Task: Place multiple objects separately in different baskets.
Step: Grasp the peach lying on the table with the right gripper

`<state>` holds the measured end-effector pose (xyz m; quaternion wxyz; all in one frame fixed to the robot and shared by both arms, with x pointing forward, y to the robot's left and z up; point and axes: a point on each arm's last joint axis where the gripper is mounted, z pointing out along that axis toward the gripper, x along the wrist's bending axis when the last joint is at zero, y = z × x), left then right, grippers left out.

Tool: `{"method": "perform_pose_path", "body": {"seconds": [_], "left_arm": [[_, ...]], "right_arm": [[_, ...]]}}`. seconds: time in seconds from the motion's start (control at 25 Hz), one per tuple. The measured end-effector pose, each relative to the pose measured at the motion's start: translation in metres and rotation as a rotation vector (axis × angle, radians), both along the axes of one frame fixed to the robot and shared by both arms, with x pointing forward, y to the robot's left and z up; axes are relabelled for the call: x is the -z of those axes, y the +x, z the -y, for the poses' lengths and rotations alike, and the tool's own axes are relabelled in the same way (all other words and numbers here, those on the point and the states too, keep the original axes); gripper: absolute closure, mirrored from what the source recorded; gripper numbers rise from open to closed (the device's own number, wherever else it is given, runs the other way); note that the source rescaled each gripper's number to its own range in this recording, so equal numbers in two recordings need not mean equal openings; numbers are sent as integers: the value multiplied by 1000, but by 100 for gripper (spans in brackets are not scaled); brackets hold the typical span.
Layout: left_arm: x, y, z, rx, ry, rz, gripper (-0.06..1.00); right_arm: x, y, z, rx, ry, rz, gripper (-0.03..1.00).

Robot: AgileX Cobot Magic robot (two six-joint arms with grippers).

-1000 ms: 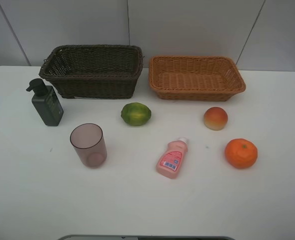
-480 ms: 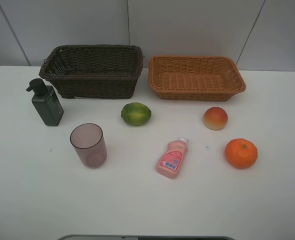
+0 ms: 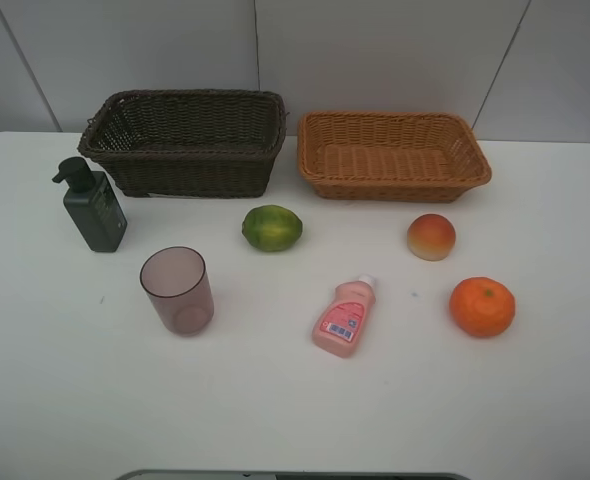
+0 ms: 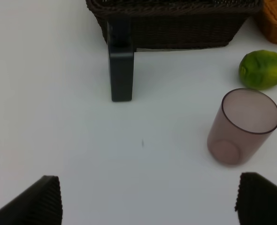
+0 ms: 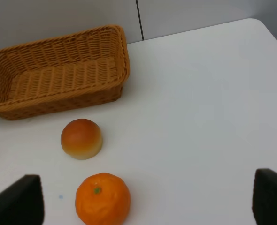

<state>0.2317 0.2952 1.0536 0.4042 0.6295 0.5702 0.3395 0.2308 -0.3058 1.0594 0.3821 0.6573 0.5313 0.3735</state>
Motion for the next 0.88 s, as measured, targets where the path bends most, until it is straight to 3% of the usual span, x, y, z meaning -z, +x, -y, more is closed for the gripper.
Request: {"method": "perform_pose_path", "body": {"seconds": [0.88], "left_arm": [[0,0,0,0,0,0,-1]], "right_arm": [[0,0,0,0,0,0,0]]}}
